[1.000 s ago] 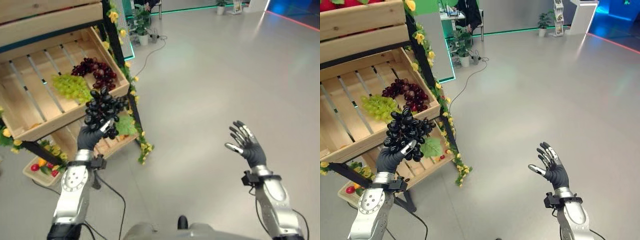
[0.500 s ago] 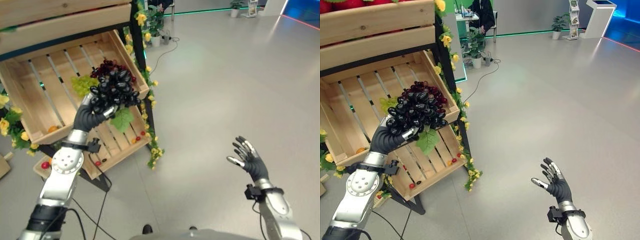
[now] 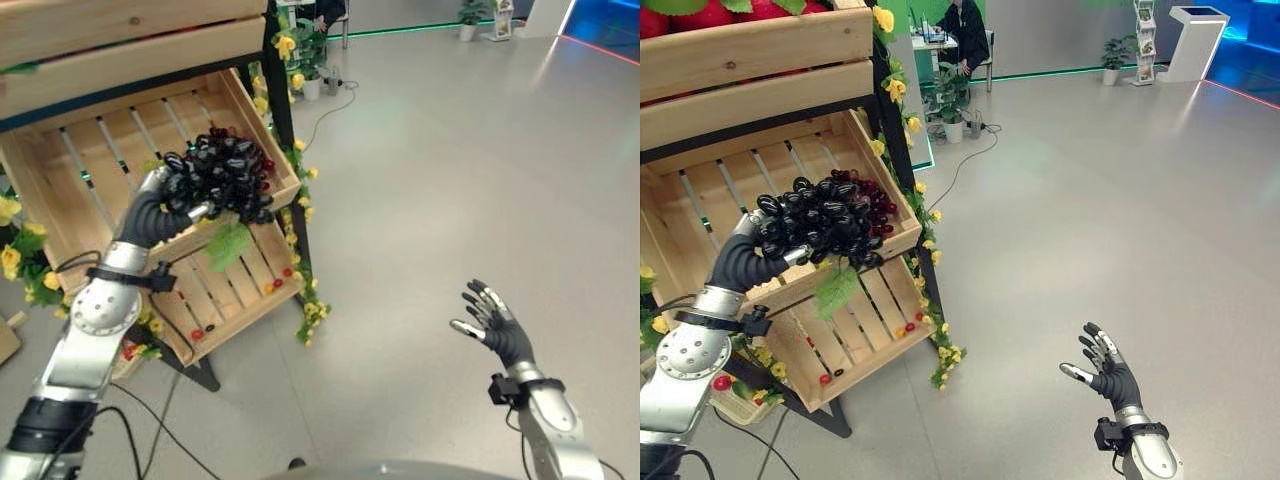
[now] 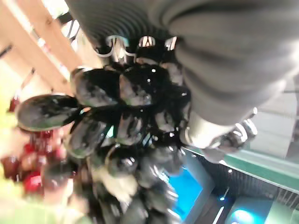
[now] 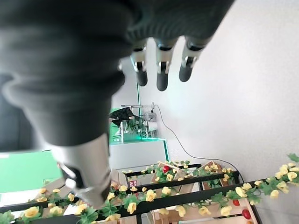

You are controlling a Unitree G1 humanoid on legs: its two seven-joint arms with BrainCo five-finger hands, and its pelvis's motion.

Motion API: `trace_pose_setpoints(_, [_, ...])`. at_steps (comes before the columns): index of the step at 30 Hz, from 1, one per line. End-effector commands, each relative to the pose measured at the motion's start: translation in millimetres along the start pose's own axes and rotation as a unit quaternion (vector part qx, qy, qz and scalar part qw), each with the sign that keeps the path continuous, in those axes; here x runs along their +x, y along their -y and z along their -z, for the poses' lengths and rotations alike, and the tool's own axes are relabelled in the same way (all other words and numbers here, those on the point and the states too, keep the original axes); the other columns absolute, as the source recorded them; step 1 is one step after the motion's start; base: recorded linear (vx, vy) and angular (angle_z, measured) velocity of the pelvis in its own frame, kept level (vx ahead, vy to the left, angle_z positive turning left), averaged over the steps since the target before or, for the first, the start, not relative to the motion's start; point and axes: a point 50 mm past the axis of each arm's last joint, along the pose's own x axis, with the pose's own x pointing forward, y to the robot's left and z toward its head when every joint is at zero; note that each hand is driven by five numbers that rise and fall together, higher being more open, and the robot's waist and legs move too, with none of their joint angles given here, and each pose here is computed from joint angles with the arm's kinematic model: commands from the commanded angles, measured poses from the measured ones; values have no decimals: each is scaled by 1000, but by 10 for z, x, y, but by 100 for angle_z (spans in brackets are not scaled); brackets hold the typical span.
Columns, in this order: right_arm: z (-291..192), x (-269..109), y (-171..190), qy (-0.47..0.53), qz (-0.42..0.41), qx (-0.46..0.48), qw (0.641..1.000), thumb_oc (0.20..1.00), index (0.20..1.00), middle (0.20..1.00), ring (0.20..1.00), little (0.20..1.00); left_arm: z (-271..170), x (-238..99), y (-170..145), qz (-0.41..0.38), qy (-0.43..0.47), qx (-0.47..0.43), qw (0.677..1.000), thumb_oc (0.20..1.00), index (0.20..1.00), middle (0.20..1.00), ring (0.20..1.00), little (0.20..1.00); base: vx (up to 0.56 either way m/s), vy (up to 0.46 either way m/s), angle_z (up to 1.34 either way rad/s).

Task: Pick up the fruits from the basket on one side to the basket on the other side

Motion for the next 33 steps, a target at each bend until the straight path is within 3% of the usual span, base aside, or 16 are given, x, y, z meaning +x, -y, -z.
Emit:
trace_pose_setpoints(1, [-220,113,-42,52,-24,-28,998,1000,1000,1000,1000,1000,-75,182,-484,-96,35,72,992,200,200,200,200,200,-8,10,5])
trace_pose_setpoints(15, [-157,86,57,31,-13,-37,999,1000,1000,1000,1000,1000,537,74,-1084,-77,-143,234,959,200,200,200,200,200,4,12,3])
trace_pose_setpoints(33, [-125,70,35,25,-25,-41,999,1000,1000,1000,1000,1000,868,173,-1330,-67,-247,298,920,200,200,200,200,200,-4,4,-2])
